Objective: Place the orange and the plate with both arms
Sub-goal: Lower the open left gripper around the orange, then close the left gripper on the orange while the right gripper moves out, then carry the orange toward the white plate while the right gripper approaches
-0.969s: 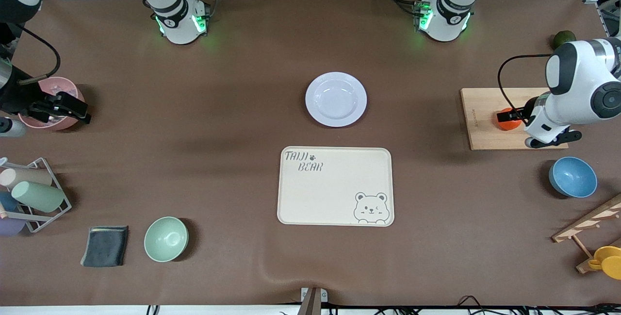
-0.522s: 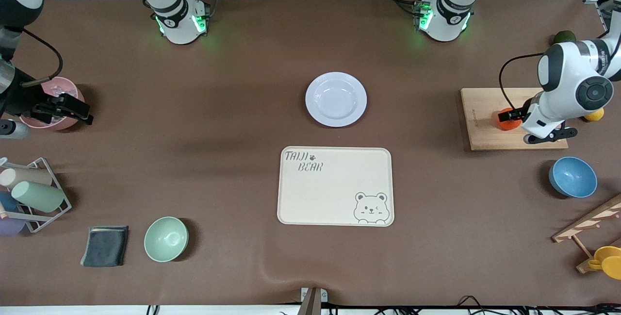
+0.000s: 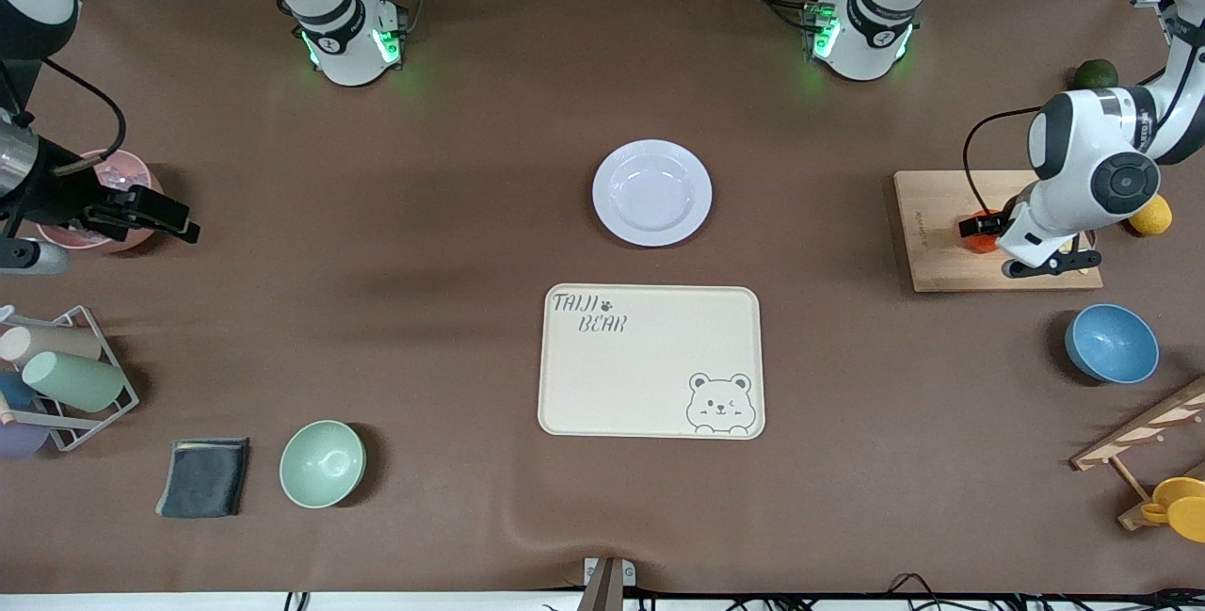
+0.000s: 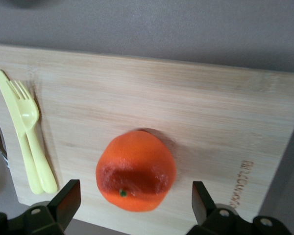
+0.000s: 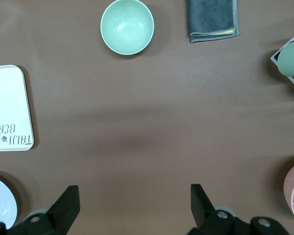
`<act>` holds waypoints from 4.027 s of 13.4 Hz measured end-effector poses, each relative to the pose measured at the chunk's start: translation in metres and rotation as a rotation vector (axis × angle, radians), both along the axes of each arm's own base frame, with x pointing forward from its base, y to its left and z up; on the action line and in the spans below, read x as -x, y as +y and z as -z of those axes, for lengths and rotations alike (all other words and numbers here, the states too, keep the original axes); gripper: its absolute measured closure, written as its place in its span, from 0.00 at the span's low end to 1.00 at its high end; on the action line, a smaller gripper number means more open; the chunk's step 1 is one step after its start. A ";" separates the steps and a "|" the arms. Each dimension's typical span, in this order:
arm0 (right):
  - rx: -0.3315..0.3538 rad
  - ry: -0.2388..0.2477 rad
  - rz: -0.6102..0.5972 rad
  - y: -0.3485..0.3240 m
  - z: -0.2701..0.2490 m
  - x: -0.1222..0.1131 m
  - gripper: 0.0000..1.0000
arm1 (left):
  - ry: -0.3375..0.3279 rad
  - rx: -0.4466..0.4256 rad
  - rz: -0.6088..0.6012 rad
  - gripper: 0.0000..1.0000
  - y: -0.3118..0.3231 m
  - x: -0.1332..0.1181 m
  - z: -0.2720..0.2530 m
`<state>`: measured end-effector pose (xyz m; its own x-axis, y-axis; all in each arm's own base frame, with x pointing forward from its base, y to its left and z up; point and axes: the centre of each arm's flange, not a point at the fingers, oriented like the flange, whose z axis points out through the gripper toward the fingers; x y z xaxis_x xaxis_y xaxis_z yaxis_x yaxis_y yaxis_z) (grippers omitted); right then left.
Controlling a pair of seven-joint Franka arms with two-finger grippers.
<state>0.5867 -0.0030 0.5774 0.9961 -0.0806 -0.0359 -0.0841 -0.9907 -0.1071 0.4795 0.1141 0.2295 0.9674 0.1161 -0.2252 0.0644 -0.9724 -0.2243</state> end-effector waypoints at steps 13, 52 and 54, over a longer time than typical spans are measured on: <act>-0.217 0.080 0.049 0.009 0.030 0.003 0.00 | -0.001 0.073 0.081 0.00 0.059 0.019 0.029; -0.763 0.083 0.253 0.169 0.305 0.089 0.00 | -0.063 0.083 -0.342 0.25 -0.542 -0.007 -0.041; -0.764 0.088 0.239 0.176 0.306 0.092 0.00 | -0.034 0.058 -0.359 0.25 -0.564 0.014 -0.021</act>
